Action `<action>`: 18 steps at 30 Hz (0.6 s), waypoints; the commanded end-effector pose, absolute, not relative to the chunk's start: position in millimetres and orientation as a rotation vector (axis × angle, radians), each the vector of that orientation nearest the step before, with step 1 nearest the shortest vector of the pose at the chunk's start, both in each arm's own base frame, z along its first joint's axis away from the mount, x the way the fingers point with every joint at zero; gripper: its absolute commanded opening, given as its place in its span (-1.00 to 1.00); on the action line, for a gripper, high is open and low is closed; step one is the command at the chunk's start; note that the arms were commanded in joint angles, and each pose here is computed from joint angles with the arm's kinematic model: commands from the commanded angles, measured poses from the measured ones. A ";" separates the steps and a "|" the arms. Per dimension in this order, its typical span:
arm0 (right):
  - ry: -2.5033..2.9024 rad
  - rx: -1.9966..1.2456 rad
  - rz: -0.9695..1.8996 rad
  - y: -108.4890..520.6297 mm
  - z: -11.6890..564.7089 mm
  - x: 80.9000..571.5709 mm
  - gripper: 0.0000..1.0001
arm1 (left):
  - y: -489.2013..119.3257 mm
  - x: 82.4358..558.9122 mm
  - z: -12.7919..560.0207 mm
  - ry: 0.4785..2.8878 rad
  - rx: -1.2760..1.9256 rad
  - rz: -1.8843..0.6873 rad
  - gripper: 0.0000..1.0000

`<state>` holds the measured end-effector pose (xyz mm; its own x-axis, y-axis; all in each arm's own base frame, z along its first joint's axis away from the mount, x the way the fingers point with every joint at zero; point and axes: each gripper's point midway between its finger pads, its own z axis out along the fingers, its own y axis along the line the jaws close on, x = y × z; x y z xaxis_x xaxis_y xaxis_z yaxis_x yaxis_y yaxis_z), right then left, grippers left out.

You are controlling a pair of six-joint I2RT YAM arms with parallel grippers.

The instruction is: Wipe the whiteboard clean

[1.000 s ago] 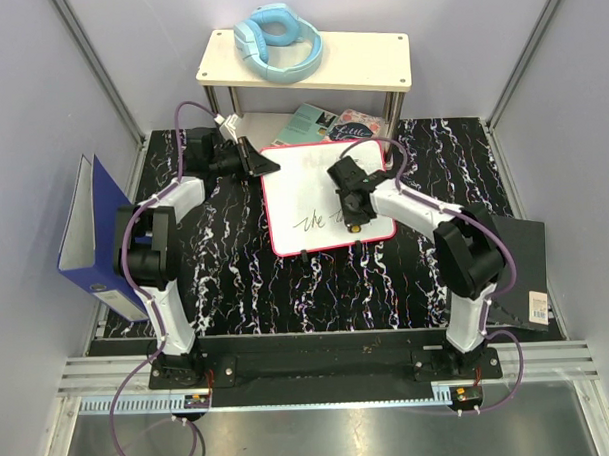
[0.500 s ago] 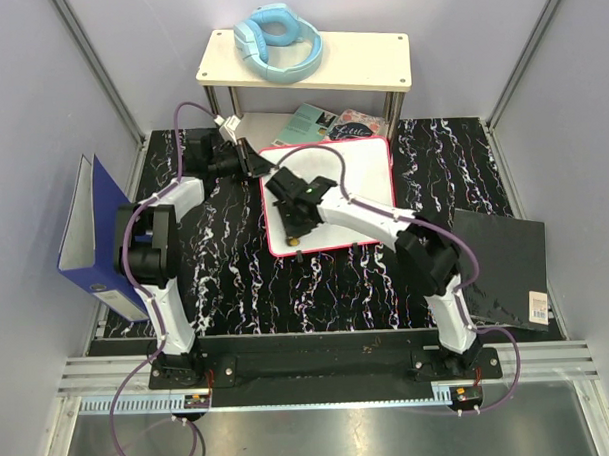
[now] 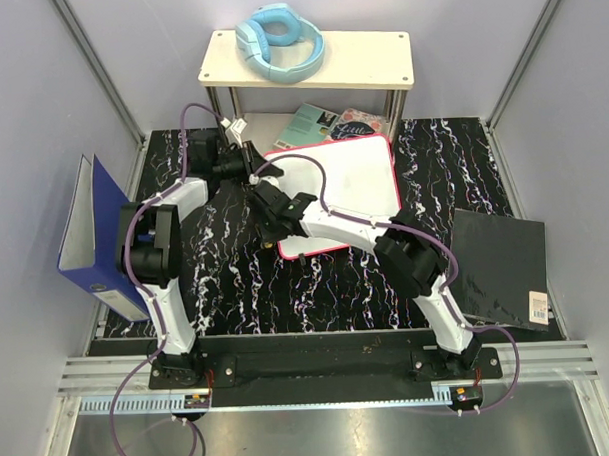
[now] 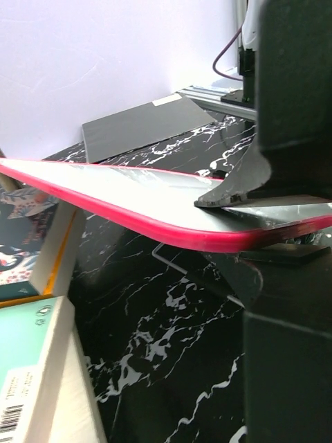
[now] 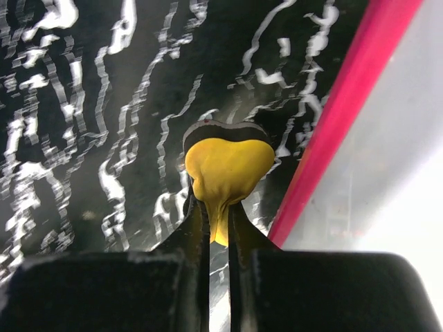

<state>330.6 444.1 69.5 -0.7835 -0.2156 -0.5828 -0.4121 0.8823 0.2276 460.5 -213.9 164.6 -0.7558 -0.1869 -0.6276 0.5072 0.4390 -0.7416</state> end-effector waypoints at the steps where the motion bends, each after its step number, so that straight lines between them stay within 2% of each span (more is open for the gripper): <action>1: 2.330 -0.312 0.289 403.8 109.5 374.8 -1.00 | -230.6 444.4 132.5 2.086 0.388 -1.314 -1.00; 5: 2.314 -0.353 0.366 401.8 122.8 374.8 -1.00 | -231.0 444.9 131.1 2.090 0.385 -1.311 -1.00; 9: 2.313 -0.513 0.613 437.7 134.1 347.2 -1.00 | -230.4 446.0 130.4 2.094 0.383 -1.311 -1.00; 13: 2.295 -0.688 0.740 461.3 137.9 319.9 -1.00 | -230.1 445.8 128.8 2.101 0.381 -1.300 -1.00; 18: 2.229 -0.579 0.728 442.9 157.9 319.2 -1.00 | -227.3 446.6 127.8 2.110 0.383 -1.273 -1.00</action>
